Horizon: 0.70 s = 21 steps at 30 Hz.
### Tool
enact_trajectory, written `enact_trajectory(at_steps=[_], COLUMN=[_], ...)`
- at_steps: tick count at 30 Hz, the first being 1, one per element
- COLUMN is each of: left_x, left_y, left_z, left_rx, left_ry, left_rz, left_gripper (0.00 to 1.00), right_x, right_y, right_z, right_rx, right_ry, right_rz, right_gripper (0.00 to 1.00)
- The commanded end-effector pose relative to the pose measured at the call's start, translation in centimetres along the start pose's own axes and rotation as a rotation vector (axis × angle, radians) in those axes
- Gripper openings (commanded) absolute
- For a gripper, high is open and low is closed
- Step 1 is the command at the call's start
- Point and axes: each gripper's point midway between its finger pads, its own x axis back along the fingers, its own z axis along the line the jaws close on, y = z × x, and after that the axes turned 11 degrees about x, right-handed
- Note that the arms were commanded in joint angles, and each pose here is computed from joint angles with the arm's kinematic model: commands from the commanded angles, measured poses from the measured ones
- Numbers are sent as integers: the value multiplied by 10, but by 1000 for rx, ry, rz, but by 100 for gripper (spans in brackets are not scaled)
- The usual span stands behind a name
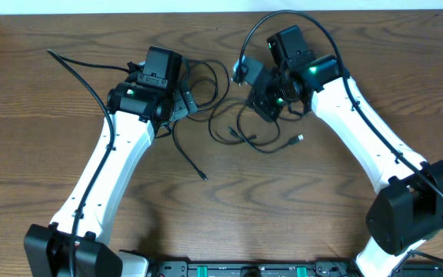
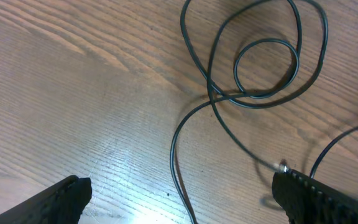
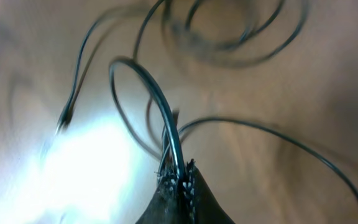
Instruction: Untangle cables
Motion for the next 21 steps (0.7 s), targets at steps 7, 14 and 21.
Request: enact_trajectory(at_steps=[7,14,21], left_x=[6,6,6], left_y=[4,4,4], left_z=[1,1,1], left_rx=[20,20,20], left_ry=[-7,-7,-7], left_rz=[-14,-14,-14], left_gripper=[100,100,100], right_x=[19,38,25], right_y=[-69,-104,-65], right_z=[-16,-50,-43], right_rx=[115,-37,-170], right_ry=[-115,-260,-120], right_rz=[341,454,155], right_gripper=[4,15,41])
